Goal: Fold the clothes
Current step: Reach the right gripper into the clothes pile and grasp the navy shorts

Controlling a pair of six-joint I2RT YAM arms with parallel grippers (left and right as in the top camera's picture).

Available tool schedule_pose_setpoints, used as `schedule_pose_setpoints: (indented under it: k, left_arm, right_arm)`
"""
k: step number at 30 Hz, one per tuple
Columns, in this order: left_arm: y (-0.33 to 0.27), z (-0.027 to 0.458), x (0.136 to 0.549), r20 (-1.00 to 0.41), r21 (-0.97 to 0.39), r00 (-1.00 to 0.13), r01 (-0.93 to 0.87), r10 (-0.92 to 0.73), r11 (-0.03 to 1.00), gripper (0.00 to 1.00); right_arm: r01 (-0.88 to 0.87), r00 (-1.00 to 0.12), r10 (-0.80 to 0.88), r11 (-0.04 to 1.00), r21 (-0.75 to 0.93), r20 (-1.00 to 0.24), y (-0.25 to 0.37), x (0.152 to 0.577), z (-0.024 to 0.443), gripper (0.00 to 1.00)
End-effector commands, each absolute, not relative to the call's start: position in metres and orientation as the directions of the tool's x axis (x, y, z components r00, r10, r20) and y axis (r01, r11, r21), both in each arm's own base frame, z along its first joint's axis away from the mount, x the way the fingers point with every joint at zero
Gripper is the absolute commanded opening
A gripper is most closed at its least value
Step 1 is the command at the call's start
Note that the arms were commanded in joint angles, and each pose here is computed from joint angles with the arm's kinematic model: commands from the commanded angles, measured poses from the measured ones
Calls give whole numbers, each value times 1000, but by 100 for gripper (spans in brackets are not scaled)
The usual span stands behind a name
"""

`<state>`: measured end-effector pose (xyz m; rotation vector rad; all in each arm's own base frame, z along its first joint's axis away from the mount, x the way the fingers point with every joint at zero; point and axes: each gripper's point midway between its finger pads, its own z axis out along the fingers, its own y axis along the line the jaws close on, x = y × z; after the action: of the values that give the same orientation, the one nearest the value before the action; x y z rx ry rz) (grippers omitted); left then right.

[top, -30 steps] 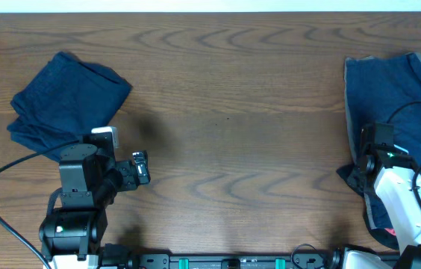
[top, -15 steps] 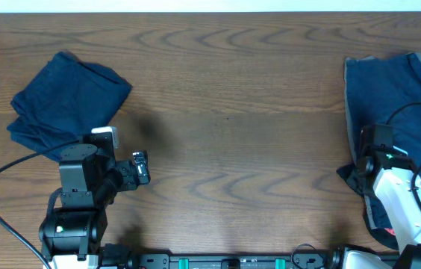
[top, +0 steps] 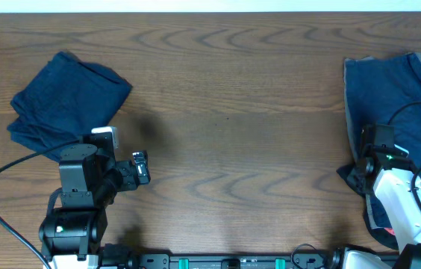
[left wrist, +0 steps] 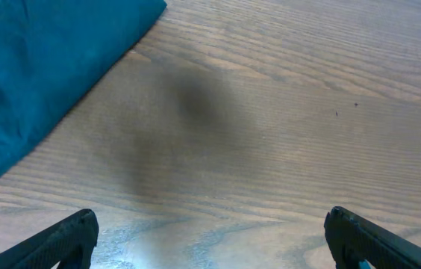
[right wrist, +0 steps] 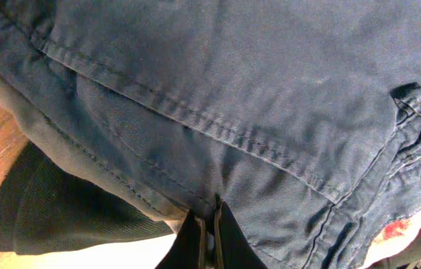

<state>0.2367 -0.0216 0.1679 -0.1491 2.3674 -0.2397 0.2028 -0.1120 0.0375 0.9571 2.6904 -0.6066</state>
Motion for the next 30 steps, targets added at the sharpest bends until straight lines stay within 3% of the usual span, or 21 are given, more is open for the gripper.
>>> schedule_pose_setpoints:
  k: [1, 11, 20, 24, 30]
  left_arm:
    - [-22, 178, 239, -686, -227, -704, -35, -185, 973, 98]
    - [-22, 178, 239, -686, -227, -704, -35, -185, 973, 98]
    - [-22, 178, 239, -686, -227, -704, -35, -185, 973, 98]
    - [-22, 178, 239, -686, -227, -704, -35, -185, 973, 98]
    - [-22, 178, 239, -686, -227, -704, -35, -185, 973, 98]
  right_arm:
    - [657, -751, 559, 686, -314, -352, -116, 202, 38, 1]
    - [632, -758, 520, 736, -244, -394, -113, 235, 85, 1]
    - [610, -780, 514, 753, -248, -357, -109, 230, 84, 2]
    - [603, -789, 516, 754, -260, -335, -108, 224, 82, 11]
    - [599, -794, 517, 754, -268, -321, -107, 221, 82, 3]
